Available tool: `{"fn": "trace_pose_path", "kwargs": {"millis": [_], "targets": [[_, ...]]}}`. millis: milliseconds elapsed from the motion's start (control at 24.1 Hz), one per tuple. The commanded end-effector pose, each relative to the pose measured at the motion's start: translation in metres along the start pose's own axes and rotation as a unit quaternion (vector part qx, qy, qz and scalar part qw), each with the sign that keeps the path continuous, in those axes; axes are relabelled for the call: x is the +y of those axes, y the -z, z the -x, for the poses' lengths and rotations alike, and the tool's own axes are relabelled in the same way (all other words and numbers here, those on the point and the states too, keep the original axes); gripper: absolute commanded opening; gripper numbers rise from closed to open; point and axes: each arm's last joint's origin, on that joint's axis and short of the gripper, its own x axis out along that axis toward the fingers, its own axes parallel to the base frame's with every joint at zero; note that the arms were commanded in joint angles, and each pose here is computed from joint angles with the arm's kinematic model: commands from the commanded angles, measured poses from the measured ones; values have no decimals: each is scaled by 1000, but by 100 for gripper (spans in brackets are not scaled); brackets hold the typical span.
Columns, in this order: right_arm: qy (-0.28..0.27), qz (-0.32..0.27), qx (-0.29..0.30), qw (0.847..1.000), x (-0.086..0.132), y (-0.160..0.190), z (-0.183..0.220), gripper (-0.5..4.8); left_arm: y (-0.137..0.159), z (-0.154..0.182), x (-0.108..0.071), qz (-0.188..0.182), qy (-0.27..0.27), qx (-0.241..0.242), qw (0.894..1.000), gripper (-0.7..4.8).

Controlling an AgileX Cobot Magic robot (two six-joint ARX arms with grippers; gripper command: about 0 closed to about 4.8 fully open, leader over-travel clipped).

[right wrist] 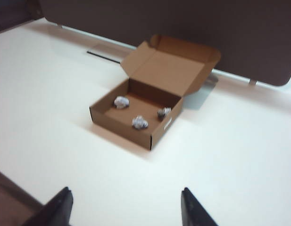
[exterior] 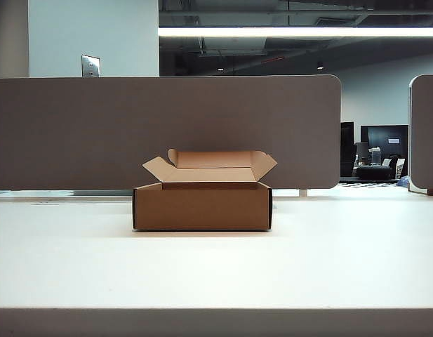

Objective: Pick up all the paper balls on the table and put them in the paper box.

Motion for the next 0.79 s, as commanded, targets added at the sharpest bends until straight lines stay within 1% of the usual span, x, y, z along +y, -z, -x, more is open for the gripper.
{"fn": "trace_pose_path", "kwargs": {"millis": [41, 124, 166, 248, 290, 331, 373, 414, 456, 538, 580, 663, 787], "targets": [[2, 1, -8, 1000, 2, 21, 0, 188, 9, -24, 4, 22, -1, 19, 1000, 111], [4, 0, -3, 1000, 2, 36, -4, 99, 13, -44, 7, 21, -5, 12, 1000, 109], [9, 0, 1, 1000, 2, 43, -7, 86, 15, -52, 9, 20, -11, 9, 1000, 95], [25, -2, 9, 1000, 1, 56, -15, 85, 21, -70, 12, 25, -28, -1, 999, 31], [25, -3, 20, 999, 0, 67, -24, 84, 26, -84, 14, 26, -29, -11, 999, 17], [24, -4, 27, 999, -1, 73, -31, 84, 30, -91, 16, 25, -31, -17, 999, 16], [24, -4, 32, 999, -2, 81, -42, 83, 36, -105, 18, 23, -41, -34, 998, 14], [24, -4, 26, 999, -3, 84, -49, 69, 38, -110, 19, 22, -42, -43, 998, 1], [26, -1, 8, 1000, -4, 89, -61, 39, 44, -123, 21, 19, -47, -67, 996, -6], [34, 3, -27, 999, -7, 96, -78, 38, 54, -138, 24, 18, -52, -92, 994, -6], [43, 5, -37, 998, -8, 99, -83, 35, 58, -143, 24, 20, -52, -99, 994, -6], [60, 5, -47, 997, -9, 105, -90, 1, 66, -151, 25, 22, -54, -109, 992, -6], [80, 5, -59, 995, -11, 115, -100, -6, 78, -162, 27, 26, -54, -131, 990, -6]]}}
